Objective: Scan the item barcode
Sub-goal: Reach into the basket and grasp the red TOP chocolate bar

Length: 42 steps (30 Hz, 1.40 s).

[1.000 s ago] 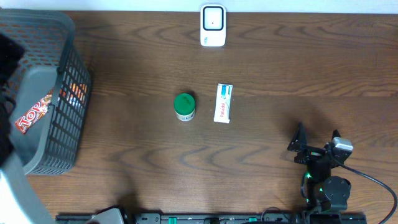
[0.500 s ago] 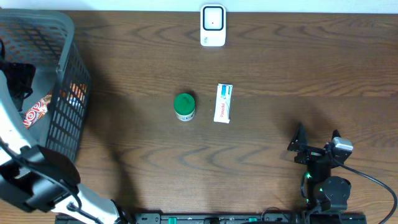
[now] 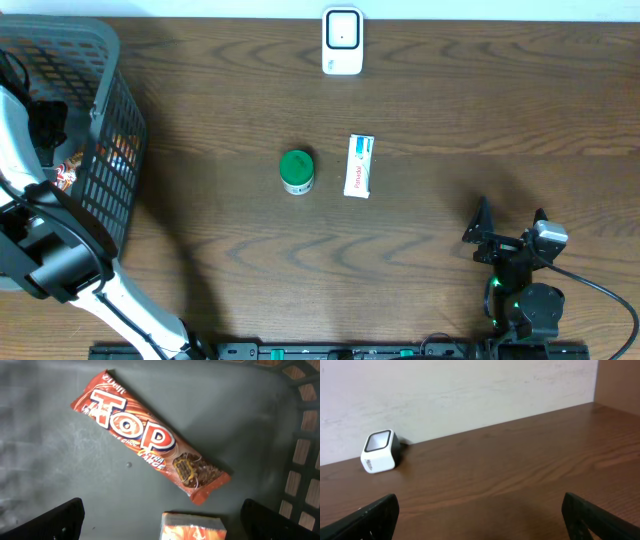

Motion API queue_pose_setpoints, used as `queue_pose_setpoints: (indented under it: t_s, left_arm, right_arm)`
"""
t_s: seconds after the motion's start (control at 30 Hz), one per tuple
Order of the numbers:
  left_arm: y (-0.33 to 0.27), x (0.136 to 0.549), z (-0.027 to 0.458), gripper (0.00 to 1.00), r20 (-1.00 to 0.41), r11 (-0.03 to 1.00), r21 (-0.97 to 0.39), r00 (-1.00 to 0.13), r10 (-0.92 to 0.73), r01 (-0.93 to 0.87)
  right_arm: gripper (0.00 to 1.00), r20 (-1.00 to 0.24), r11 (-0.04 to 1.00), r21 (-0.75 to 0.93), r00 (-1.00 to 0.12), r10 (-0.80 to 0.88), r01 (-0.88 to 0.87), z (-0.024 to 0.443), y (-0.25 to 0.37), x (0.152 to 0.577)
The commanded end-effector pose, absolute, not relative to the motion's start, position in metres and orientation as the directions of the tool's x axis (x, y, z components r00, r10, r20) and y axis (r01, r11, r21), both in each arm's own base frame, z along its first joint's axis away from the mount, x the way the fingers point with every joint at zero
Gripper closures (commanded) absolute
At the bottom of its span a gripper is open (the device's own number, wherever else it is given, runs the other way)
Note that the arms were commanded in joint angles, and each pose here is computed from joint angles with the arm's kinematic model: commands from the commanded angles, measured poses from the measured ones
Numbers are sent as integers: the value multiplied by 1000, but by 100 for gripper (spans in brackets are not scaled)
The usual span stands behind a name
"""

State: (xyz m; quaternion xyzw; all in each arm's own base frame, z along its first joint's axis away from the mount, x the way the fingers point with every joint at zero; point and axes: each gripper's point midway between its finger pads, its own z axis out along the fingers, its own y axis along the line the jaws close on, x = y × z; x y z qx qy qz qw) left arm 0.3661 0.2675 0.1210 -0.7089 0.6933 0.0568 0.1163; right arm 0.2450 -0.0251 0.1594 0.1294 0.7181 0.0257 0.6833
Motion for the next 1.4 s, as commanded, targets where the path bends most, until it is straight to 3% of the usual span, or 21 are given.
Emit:
queue_pose_setpoints:
  t_s: [0.0,0.97,1.0,1.13,1.37]
  left_arm:
    - [275,364,107,0,-244,-33,-59,47,-969,-998]
    - [294,357,15,1,-175,-95,52,85,-981,-994]
    - [294,357,14,4,-176,-96,51,85,-981,-994]
    - [294,355,13,48,-173,-95,56,84,-981,-994]
    - [291,350,19,81,-157,-69,74,57,-986,-995]
  right_arm:
    - [1,-973,963,220,-33,228,155,159,-26,245]
    - [1,-973,963,220,-33,228,155,159,-26,245]
    - [1,-973,963,220,-33,228,155,159,-26,245]
    - [1,-973,963,220,-32,228,155,159,-26,245]
    - [1,-973,963,220,-32,228,155,159,-26,245]
